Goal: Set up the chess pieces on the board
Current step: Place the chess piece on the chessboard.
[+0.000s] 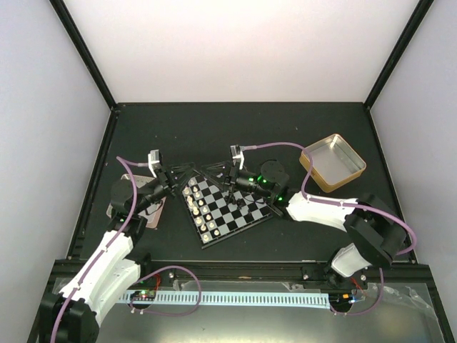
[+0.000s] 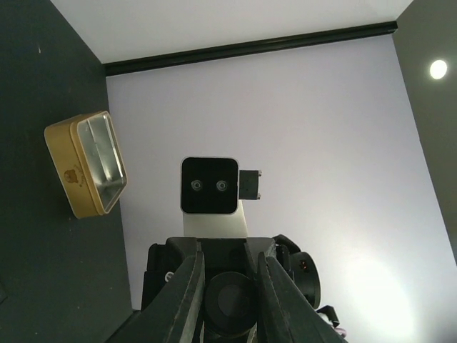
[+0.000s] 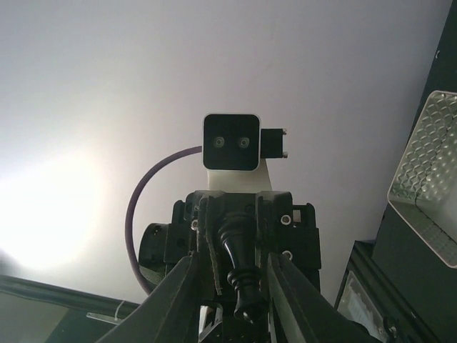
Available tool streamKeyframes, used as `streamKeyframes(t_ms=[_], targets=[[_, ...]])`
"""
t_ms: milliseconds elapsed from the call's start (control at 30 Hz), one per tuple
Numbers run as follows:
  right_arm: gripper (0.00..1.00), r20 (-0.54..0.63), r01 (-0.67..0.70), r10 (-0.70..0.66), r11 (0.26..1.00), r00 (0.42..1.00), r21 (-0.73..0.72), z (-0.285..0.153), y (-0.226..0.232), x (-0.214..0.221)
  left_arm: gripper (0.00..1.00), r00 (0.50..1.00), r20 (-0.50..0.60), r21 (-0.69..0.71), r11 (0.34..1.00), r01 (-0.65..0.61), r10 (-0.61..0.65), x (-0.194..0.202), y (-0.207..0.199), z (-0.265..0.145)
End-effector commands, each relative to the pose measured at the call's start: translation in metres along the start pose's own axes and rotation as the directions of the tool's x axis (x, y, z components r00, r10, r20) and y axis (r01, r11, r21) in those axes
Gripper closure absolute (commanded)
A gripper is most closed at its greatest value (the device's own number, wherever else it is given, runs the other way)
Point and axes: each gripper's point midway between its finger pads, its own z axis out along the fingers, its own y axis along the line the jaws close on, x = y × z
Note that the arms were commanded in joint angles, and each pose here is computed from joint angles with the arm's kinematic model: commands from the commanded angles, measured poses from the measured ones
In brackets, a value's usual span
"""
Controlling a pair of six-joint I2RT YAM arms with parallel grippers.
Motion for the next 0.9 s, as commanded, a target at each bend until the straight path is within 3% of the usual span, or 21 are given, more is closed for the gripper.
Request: streamKeyframes(t_ms=[0, 267, 467, 633, 800, 867], targets=[[0.73, -0.01, 0.025, -0.026, 0.997, 1.0, -0.072, 0.004, 0.026, 0.001, 0.98, 0.999, 0.023, 0.038, 0.999, 0.029, -0.03, -0.003, -0.007, 0.0], [0.75, -0.044, 0.026, -0.03, 0.996, 0.999, -0.088, 0.01, 0.028, 0.006, 0.99, 0.999, 0.028, 0.053, 0.998, 0.044, -0.045, -0.004, -0.01, -0.001], [0.82, -0.049, 0.03, -0.034, 0.996, 0.998, -0.085, 0.011, 0.027, 0.007, 0.99, 0.998, 0.036, 0.051, 0.997, 0.052, -0.053, -0.005, -0.008, 0.0], [0.94, -0.044, 0.046, -0.05, 0.996, 0.998, -0.079, 0.01, 0.028, 0.007, 0.98, 0.998, 0.037, 0.045, 0.997, 0.056, -0.058, -0.005, -0.006, -0.001], [0.99, -0.026, 0.121, -0.12, 0.993, 0.992, 0.004, 0.008, 0.017, 0.003, 0.81, 0.999, 0.033, 0.022, 0.999, 0.032, -0.033, -0.002, -0.003, -0.002], [0.99, -0.039, 0.16, -0.158, 0.986, 0.987, 0.041, 0.006, 0.01, 0.003, 0.68, 0.999, 0.036, -0.01, 1.0, 0.006, -0.005, -0.001, 0.001, -0.004]])
